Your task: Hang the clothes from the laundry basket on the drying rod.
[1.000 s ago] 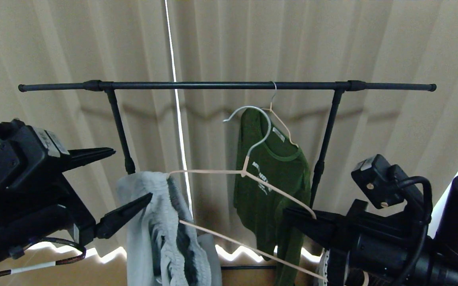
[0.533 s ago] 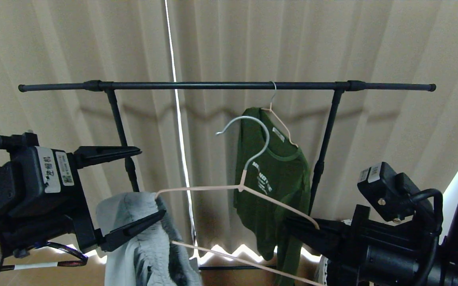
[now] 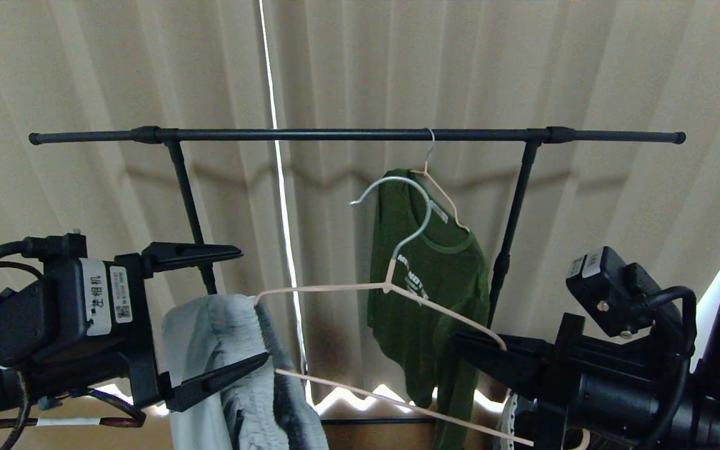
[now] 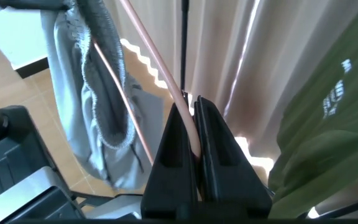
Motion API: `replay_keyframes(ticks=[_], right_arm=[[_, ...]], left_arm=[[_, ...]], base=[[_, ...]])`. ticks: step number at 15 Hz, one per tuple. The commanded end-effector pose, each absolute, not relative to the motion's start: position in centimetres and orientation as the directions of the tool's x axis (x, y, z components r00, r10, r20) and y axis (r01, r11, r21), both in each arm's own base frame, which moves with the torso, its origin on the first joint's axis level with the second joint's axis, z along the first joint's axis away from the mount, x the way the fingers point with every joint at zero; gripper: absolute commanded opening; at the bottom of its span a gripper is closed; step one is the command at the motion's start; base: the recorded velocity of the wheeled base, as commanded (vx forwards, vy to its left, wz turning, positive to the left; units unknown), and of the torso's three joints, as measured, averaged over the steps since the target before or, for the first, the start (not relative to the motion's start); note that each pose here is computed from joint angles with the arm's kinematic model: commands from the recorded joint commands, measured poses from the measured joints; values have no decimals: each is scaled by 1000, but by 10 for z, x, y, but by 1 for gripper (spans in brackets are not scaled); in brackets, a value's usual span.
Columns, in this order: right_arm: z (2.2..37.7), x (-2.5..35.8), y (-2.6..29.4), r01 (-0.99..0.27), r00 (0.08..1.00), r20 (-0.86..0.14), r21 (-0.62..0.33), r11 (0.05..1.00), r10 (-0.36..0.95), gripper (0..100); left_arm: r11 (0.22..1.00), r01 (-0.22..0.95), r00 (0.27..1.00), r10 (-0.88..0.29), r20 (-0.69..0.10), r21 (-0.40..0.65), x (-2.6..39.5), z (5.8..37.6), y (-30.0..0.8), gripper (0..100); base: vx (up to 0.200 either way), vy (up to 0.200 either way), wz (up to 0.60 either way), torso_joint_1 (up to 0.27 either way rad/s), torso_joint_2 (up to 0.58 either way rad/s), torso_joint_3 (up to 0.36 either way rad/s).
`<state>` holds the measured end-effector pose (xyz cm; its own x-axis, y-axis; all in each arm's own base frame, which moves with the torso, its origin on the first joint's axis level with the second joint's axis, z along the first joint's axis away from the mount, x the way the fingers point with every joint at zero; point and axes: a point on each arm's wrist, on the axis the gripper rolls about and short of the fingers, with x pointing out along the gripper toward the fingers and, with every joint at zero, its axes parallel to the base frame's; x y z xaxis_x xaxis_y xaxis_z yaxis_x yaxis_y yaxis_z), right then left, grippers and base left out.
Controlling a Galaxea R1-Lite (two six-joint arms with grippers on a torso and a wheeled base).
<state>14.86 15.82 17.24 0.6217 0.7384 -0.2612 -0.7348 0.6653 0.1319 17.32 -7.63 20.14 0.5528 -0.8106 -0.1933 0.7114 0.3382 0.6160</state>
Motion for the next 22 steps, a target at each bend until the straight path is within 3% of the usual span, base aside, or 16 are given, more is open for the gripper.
replay_keyframes(ticks=[1, 6, 15, 16, 22], right_arm=[[173, 150, 158, -733, 624, -259, 133, 667, 738, 0], [175, 146, 156, -762, 603, -248, 102, 640, 758, 0], [175, 142, 159, -800, 559, -244, 92, 593, 792, 0], [176, 141, 159, -808, 548, -241, 95, 582, 801, 0], [177, 140, 158, -809, 548, -236, 95, 580, 803, 0]], left_arm=[[334, 716, 546, -815, -194, 612, 173, 201, -76, 100], [357, 692, 596, -773, -218, 628, 194, 198, -70, 100], [313, 695, 585, -769, -256, 647, 204, 188, -72, 100], [312, 696, 584, -769, -259, 646, 204, 188, -72, 0], [309, 699, 582, -770, -262, 645, 202, 186, -72, 0]], base=[[0, 0, 0, 0, 0, 0], [0, 0, 0, 0, 0, 0], [0, 0, 0, 0, 0, 0], [0, 0, 0, 0, 0, 0], [0, 0, 0, 0, 0, 0]])
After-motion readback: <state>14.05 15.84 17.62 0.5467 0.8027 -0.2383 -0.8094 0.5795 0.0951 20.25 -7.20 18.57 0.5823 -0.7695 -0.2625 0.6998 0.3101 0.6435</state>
